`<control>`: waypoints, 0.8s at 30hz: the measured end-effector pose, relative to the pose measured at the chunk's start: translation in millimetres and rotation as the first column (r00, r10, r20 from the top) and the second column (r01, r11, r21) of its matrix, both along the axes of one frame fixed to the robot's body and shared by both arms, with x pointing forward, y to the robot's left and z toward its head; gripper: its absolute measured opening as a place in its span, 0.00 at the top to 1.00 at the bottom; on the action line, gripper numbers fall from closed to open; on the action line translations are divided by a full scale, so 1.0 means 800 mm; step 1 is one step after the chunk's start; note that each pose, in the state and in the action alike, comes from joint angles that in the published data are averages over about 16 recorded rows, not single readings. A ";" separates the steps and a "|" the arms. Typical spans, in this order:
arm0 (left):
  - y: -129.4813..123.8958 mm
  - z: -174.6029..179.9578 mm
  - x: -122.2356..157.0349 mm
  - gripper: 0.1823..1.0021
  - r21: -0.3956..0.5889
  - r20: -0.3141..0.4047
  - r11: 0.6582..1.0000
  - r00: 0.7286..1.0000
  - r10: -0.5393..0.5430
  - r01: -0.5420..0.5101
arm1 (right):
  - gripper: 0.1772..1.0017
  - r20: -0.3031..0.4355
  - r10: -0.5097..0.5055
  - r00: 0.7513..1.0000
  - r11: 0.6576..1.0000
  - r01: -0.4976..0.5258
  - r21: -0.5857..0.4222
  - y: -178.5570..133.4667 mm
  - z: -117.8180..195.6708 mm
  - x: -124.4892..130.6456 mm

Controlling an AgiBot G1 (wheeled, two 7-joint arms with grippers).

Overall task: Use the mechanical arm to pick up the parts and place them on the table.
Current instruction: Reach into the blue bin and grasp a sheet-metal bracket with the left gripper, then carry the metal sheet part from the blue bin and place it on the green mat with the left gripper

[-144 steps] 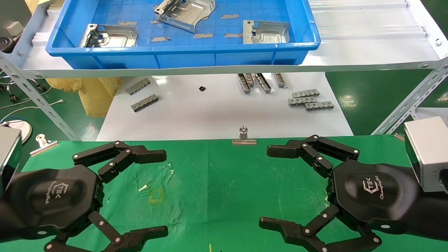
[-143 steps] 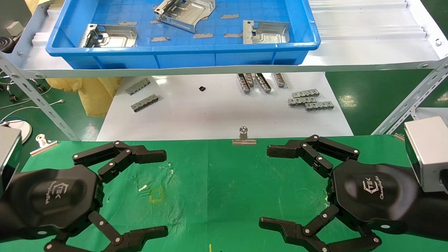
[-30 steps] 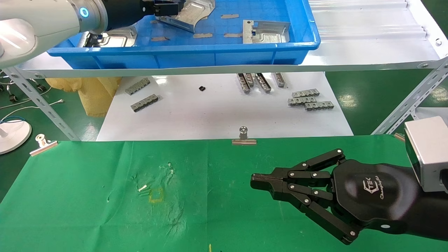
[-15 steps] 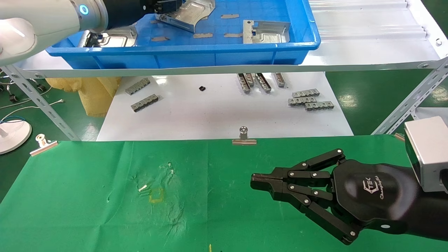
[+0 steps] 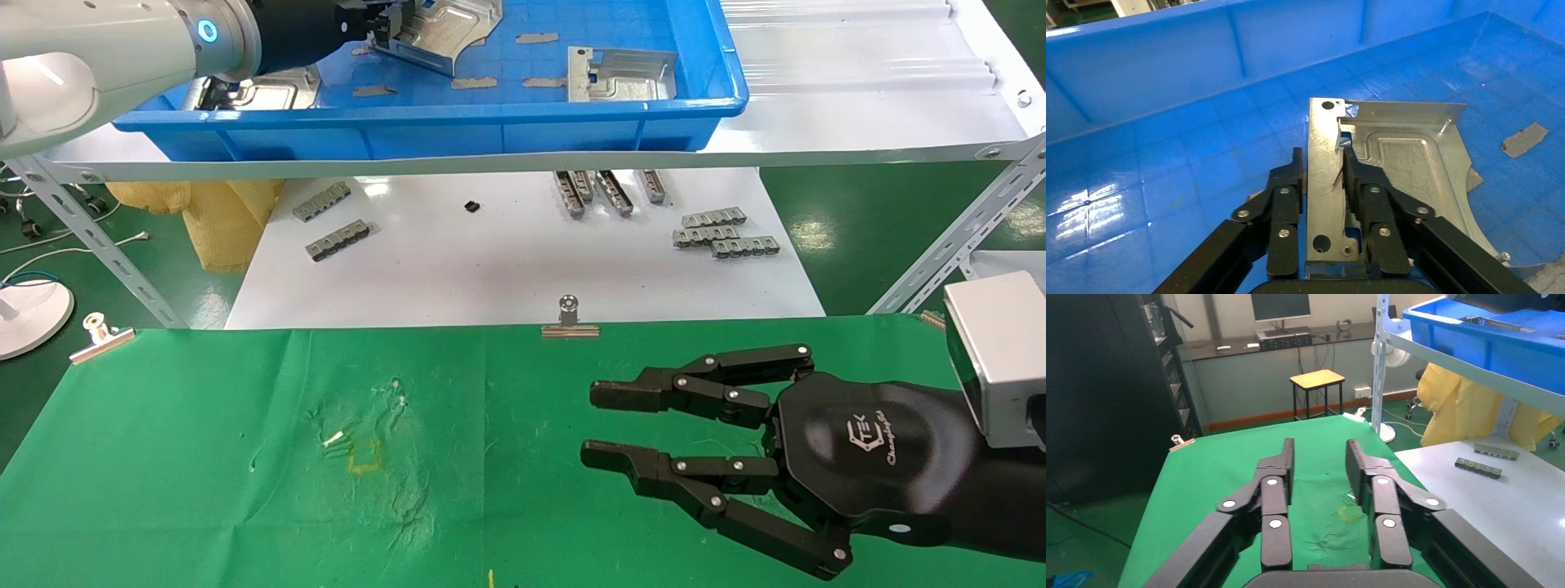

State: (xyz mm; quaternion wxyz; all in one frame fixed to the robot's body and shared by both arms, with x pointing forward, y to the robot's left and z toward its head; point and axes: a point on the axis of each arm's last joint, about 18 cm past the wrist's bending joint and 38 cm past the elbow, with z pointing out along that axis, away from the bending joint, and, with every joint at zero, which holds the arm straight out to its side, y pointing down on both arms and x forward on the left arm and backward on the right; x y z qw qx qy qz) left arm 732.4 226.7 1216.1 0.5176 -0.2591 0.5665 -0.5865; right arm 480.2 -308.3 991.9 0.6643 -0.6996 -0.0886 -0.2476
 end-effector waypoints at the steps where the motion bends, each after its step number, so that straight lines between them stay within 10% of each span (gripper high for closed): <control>1: -0.001 0.000 0.000 0.74 0.003 0.002 1.000 1.000 0.000 0.000 | 0.79 0.000 0.000 1.000 1.000 0.000 0.000 0.000 0.000 0.000; 24: 0.007 0.019 -0.068 0.89 0.164 0.081 0.950 0.956 -0.282 0.266 | 0.19 0.000 0.000 1.000 1.000 0.000 0.000 0.000 0.000 0.000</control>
